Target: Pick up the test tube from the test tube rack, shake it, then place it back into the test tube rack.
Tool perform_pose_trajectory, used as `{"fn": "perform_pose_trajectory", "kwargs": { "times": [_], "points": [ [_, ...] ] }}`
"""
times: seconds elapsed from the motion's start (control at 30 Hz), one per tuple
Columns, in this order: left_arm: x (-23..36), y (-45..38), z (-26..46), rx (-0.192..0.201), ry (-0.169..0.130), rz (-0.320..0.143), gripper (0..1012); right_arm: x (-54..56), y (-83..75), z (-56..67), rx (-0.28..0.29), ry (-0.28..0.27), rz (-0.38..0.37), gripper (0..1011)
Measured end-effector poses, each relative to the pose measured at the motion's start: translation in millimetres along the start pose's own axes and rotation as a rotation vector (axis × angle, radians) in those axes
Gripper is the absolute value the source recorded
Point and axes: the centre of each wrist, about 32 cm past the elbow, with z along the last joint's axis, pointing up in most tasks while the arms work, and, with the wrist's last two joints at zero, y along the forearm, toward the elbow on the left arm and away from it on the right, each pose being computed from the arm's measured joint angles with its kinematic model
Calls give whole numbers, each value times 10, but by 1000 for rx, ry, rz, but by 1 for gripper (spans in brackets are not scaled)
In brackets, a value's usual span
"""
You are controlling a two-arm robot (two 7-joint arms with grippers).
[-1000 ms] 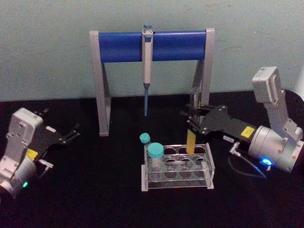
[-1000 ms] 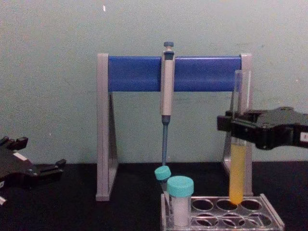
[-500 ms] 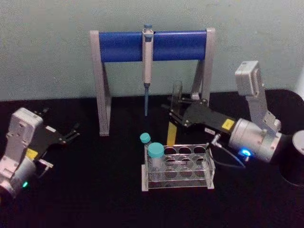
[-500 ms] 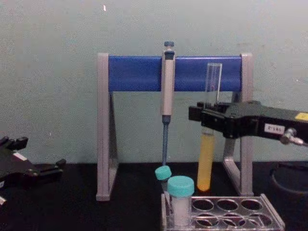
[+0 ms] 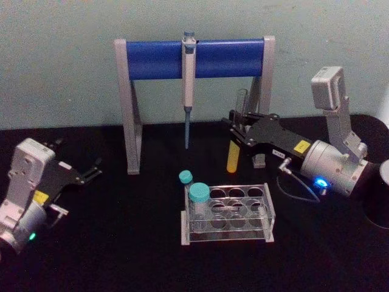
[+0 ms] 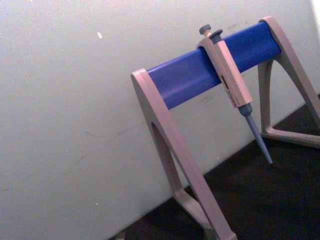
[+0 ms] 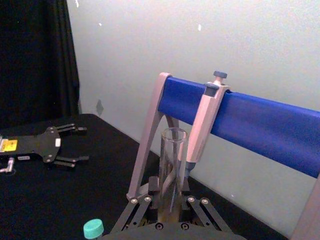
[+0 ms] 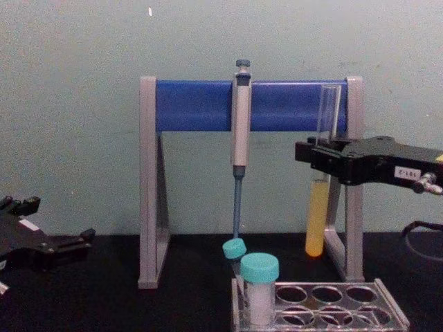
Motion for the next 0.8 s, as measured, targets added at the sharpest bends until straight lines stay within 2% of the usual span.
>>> {"fn": "perform_pose_trajectory", "kwargs": {
  "times": [0.27,0.47,0.53,0.63,0.8],
  "points": [
    [0,0,0,0,0,0,1010,-1,-48,14,1,-10,-17,232],
    [0,0,1,0,0,0,1010,-22,-181,39,-11,-19,-48,232],
    [0,0,0,0,0,0,1010,-58,-285,64,-22,-24,-67,232],
    [0,0,0,0,0,0,1010,-106,-358,85,-32,-26,-71,232],
    [0,0,0,0,0,0,1010,-228,-429,108,-46,-20,-32,232]
  ]
}}
